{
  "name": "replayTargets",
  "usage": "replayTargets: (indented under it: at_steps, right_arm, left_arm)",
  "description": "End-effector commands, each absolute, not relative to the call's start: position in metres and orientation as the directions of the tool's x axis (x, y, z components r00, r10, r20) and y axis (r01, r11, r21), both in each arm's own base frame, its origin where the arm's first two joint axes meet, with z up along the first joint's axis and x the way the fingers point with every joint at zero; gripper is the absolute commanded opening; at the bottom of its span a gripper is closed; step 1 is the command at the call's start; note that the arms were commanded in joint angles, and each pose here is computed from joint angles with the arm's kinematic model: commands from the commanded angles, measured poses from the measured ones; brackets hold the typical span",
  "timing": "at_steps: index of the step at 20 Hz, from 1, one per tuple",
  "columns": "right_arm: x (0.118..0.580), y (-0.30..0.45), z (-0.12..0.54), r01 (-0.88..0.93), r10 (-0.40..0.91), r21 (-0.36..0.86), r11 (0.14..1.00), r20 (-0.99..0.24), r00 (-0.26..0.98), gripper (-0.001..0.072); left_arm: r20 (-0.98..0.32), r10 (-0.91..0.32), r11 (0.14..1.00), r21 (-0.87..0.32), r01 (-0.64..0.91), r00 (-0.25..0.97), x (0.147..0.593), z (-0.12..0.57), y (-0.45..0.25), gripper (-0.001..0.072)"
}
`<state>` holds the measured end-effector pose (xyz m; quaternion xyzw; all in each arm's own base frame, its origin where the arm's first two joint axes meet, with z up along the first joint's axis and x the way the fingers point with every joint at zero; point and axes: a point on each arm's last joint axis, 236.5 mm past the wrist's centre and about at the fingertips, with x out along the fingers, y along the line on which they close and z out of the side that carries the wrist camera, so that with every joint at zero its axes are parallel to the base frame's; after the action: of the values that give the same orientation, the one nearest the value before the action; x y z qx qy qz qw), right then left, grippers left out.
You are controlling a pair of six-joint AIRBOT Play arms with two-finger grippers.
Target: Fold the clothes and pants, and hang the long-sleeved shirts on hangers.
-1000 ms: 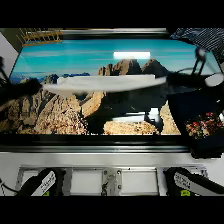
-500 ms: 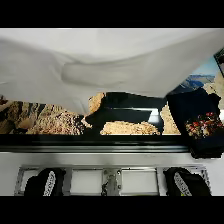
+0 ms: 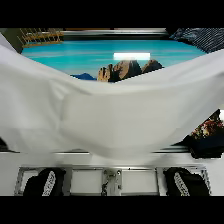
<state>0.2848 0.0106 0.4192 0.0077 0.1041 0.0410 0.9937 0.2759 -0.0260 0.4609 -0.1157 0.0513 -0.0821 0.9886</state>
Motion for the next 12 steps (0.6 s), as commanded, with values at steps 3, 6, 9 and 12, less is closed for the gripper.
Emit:
replayTargets:
  at_steps: [3,6,9,12]
  right_arm:
    - [0.379,0.000,0.258,-0.076,0.131,0.110,0.991,-0.687,0.715,0.0006]
    - [0.441,0.009,0.153,-0.102,0.172,0.139,0.985,-0.829,0.531,0.0006]
    - [0.482,0.019,0.067,-0.094,0.189,0.165,0.982,-0.884,0.427,0.0006]
    - [0.519,0.021,0.025,-0.035,0.181,0.185,0.982,-0.869,0.460,0.0006]
  left_arm:
    - [-0.552,-0.263,0.887,-0.460,-0.026,0.791,0.396,0.260,0.010,0.0008]
    - [-0.687,-0.324,0.869,-0.488,-0.083,0.650,0.439,0.156,0.009,0.0008]
    - [-0.745,-0.351,0.872,-0.481,-0.093,0.567,0.474,0.081,-0.005,0.0008]
    - [-0.748,-0.331,0.868,-0.481,-0.125,0.575,0.513,0.041,-0.002,0.0008]
